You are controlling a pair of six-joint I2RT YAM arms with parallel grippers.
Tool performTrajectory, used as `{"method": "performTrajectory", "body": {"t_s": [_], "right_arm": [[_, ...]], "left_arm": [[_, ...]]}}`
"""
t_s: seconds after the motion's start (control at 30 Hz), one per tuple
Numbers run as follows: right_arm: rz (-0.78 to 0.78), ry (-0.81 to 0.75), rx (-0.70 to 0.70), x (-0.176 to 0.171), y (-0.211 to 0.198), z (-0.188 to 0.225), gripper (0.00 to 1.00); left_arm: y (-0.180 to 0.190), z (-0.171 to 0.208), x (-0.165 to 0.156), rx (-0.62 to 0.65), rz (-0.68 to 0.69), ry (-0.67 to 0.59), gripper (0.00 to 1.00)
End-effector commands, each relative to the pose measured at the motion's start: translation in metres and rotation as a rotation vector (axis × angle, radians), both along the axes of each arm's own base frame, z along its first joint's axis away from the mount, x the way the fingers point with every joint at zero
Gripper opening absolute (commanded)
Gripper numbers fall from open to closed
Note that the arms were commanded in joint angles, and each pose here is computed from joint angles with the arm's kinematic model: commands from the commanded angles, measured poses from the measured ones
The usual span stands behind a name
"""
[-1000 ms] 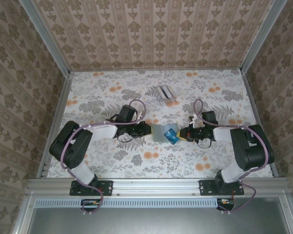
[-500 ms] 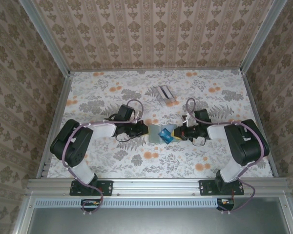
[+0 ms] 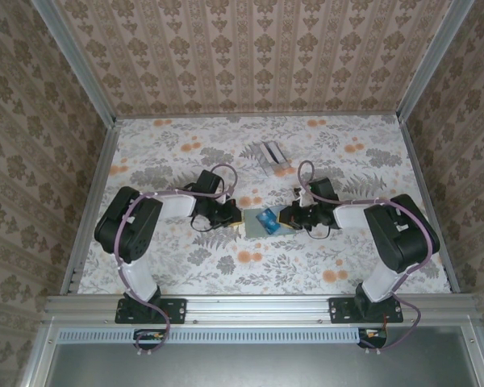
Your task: Put the credit cards into the card holder
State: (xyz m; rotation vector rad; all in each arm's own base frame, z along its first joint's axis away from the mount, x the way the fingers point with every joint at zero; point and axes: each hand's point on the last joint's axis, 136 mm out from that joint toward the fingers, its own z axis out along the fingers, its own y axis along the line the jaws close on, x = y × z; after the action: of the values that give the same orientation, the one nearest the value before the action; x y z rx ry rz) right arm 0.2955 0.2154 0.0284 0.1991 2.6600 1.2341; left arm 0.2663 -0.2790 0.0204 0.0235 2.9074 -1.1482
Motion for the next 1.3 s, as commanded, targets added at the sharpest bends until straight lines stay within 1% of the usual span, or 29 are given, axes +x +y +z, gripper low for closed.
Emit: {"method": "performTrajectory", "body": {"t_s": [0.0,0.1,0.27,0.37,0.4,0.57,0.73,0.97,1.1,1.2,1.27], "right_arm": [[-0.073,-0.016,-0.084,0.015,-0.004,-0.010,0.13],[-0.107,-0.034,-0.113,0.021,-0.009,-0.011,0.12],[-0.151,-0.054,-0.098,0.024,-0.007,-0.011,0.05],[-0.170,-0.056,-0.111,0.020,-0.003,-0.014,0.04],[-0.177,-0.060,-0.116,0.019,-0.002,-0.015,0.04],[-0.251,-0.071,-0.133,0.020,-0.006,-0.021,0.04],[-0.266,-0.083,-0.124,0.023,-0.001,-0.019,0.06],[-0.279,-0.076,-0.099,0.025,0.006,-0.024,0.08],[-0.261,-0.058,-0.085,0.021,0.015,-0.025,0.14],[-0.215,-0.050,-0.099,0.015,0.024,-0.025,0.20],[-0.189,-0.043,-0.129,0.012,0.022,-0.027,0.23]], "left_arm": [[0.003,-0.005,0.001,0.023,-0.016,0.012,0.00],[0.003,-0.007,0.000,0.020,-0.021,0.020,0.00],[0.001,-0.010,-0.002,0.018,-0.036,0.034,0.00],[0.001,-0.007,-0.002,0.014,-0.036,0.027,0.00],[-0.001,-0.004,-0.004,-0.005,-0.044,0.034,0.00],[-0.007,-0.001,-0.006,-0.028,-0.054,0.029,0.00],[-0.019,-0.004,-0.009,-0.058,-0.071,0.040,0.00],[-0.022,-0.007,-0.015,-0.059,-0.083,0.048,0.00],[-0.022,-0.009,-0.016,-0.057,-0.081,0.057,0.00],[-0.022,-0.009,-0.015,-0.056,-0.080,0.055,0.00],[-0.020,-0.009,-0.013,-0.054,-0.073,0.052,0.00]]}}
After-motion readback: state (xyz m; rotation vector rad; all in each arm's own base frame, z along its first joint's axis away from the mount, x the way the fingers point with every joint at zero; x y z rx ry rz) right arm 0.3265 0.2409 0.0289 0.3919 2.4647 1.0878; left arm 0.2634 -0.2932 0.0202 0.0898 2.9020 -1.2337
